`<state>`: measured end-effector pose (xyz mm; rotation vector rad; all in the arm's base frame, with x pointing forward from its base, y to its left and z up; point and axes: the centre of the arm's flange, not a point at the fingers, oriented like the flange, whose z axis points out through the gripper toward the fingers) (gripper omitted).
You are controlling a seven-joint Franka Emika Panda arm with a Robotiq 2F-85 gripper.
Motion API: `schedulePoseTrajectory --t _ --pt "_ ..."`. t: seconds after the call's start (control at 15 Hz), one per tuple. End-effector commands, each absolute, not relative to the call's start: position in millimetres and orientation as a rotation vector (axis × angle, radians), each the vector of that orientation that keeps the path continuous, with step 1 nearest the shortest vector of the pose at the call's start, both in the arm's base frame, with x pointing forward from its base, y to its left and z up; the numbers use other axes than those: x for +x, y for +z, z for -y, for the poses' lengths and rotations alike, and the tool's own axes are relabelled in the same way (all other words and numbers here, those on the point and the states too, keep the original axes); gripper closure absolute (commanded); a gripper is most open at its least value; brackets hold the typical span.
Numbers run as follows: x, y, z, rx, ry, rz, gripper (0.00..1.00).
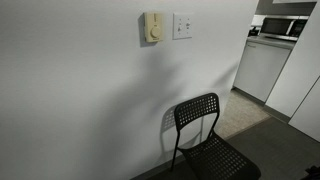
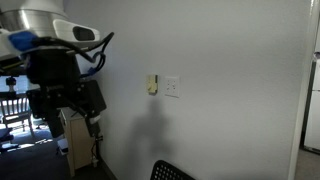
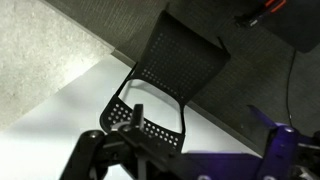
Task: Flip the light switch at the right
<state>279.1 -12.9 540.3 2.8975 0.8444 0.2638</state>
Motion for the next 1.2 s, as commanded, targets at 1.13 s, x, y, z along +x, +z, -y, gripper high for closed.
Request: schedulePoseTrajectory --t 1.13 --pt "410 581 -45 2.337 0.767 -1.737 0.0"
